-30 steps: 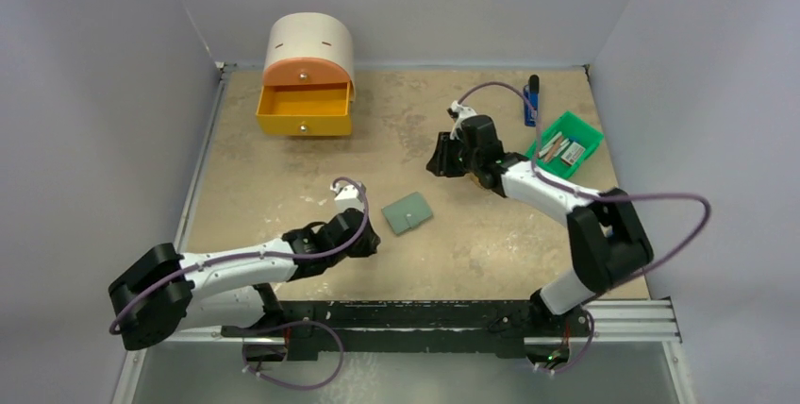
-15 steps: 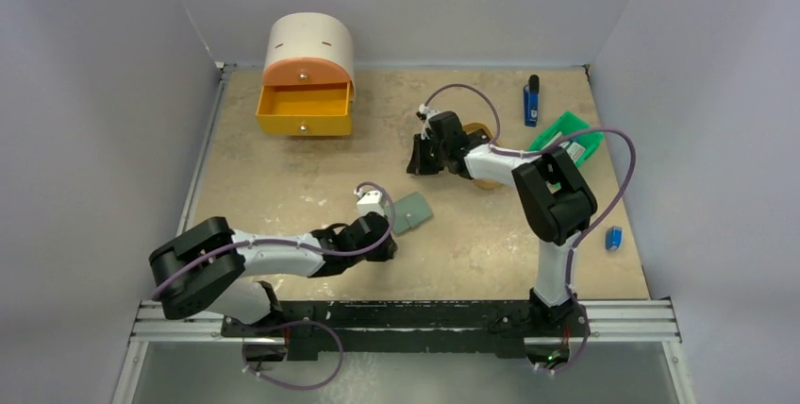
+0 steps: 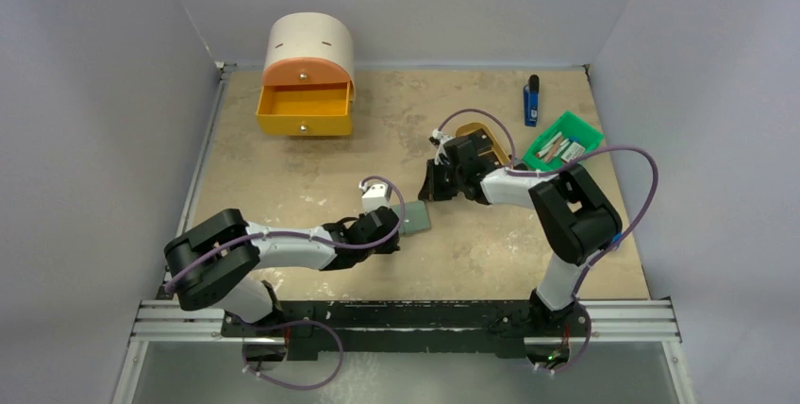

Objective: Put the credit cards into the card holder
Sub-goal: Adjust the card holder at the center of the board.

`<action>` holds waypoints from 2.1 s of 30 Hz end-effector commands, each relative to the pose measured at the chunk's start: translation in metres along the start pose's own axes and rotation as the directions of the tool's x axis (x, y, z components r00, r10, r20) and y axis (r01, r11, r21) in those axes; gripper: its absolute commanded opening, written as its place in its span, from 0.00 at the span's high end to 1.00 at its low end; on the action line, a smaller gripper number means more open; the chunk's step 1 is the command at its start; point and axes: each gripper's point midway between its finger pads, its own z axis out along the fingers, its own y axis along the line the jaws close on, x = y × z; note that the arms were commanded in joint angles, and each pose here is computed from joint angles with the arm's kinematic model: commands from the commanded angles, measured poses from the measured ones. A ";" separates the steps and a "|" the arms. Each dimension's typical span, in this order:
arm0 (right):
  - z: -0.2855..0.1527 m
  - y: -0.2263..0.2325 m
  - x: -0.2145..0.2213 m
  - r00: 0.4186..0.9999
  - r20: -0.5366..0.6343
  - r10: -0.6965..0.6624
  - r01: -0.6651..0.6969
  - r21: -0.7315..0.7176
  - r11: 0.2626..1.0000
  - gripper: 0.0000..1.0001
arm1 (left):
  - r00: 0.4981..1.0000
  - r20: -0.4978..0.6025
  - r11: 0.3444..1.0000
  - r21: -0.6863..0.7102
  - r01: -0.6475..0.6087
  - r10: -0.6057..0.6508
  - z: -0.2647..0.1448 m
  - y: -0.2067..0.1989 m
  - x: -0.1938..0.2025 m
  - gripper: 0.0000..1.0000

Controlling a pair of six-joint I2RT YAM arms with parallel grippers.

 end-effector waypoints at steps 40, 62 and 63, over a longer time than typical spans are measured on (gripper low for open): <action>-0.051 0.022 0.016 0.991 0.031 0.127 -0.128 0.005 0.992 0.55 | 0.975 0.101 0.981 0.026 0.194 -0.195 0.000 0.021 -0.063 1.00; -0.102 0.022 0.031 0.992 0.129 0.000 -0.002 0.016 1.000 0.56 | 0.956 0.249 0.988 0.067 0.141 -0.154 0.002 -0.014 -0.179 0.67; -0.103 0.028 0.037 0.993 0.118 -0.013 0.014 -0.007 1.000 0.58 | 0.960 0.234 0.987 0.079 0.141 -0.156 0.010 -0.017 -0.182 0.67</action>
